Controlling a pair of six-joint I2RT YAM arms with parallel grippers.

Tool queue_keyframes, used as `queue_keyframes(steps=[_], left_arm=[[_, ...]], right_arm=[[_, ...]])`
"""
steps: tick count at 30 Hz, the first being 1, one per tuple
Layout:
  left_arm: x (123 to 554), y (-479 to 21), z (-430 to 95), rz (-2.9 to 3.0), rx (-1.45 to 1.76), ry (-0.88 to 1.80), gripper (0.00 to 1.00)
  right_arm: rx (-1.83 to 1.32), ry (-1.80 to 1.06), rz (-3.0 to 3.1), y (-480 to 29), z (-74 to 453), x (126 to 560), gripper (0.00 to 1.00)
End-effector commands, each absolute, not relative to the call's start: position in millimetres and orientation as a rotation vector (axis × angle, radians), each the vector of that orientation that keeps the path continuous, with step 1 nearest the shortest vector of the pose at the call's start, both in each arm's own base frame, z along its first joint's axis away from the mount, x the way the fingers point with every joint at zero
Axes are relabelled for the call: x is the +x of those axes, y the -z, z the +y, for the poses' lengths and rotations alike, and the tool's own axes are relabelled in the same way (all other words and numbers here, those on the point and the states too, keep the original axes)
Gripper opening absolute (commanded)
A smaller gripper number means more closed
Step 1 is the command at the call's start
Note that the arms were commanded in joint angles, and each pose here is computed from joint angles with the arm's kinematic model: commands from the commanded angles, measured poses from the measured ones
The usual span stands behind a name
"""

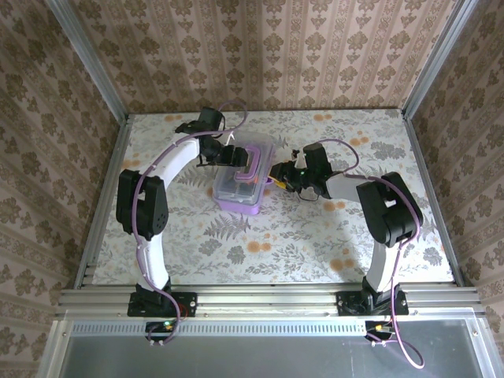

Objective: Pack the tool kit

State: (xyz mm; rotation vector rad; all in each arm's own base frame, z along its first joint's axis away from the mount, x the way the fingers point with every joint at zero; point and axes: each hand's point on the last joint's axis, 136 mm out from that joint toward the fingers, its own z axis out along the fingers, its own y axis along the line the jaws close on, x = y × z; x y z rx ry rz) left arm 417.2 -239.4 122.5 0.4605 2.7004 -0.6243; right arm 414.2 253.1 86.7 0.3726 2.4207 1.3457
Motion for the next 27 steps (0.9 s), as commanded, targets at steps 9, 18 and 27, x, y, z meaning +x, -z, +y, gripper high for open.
queue_keyframes(steps=[9, 18, 27], left_arm=[[383, -43, -208, 2.995, 0.415, 0.460, 0.65], [382, -43, -210, 2.995, 0.419, 0.474, 0.65], [382, -40, -210, 3.005, 0.417, 0.476, 0.64]], right_arm=[[0.345, -1.410, 2.347, -103, 259, 422, 0.45], [0.323, -1.467, 2.309, -121, 268, 425, 0.44], [0.303, -1.514, 2.243, -145, 270, 422, 0.43]])
